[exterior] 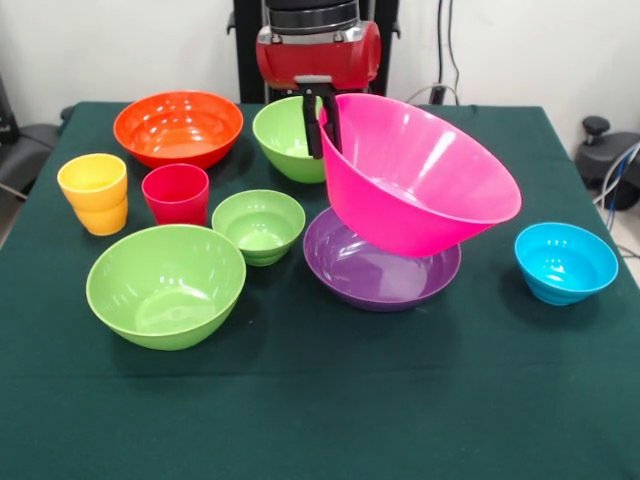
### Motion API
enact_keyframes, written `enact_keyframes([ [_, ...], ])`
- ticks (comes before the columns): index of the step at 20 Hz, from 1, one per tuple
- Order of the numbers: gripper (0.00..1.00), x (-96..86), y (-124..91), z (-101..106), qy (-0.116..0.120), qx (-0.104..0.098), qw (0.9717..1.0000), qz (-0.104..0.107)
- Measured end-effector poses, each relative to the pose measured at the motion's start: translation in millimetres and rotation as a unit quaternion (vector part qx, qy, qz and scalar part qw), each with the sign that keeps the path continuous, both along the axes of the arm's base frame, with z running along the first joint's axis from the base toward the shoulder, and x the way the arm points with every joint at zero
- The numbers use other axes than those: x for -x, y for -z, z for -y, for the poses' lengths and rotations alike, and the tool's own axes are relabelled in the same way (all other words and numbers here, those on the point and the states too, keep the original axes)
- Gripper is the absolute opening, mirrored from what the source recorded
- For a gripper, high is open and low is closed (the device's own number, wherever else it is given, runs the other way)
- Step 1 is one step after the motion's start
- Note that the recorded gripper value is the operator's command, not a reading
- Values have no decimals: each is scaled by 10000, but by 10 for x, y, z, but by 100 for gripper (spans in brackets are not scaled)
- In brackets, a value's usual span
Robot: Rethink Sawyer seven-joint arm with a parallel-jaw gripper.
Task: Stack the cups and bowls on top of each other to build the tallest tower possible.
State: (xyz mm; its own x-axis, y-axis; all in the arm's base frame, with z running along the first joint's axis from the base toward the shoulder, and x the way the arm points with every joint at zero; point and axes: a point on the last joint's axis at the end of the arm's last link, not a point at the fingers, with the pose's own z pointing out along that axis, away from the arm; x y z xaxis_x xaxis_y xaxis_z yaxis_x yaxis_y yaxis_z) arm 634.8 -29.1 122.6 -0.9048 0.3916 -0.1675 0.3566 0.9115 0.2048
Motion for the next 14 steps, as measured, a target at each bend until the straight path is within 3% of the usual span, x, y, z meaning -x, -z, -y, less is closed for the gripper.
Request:
enact_keyframes([
  [14, 0, 7, 0, 69, 55, 0, 10000, -3],
])
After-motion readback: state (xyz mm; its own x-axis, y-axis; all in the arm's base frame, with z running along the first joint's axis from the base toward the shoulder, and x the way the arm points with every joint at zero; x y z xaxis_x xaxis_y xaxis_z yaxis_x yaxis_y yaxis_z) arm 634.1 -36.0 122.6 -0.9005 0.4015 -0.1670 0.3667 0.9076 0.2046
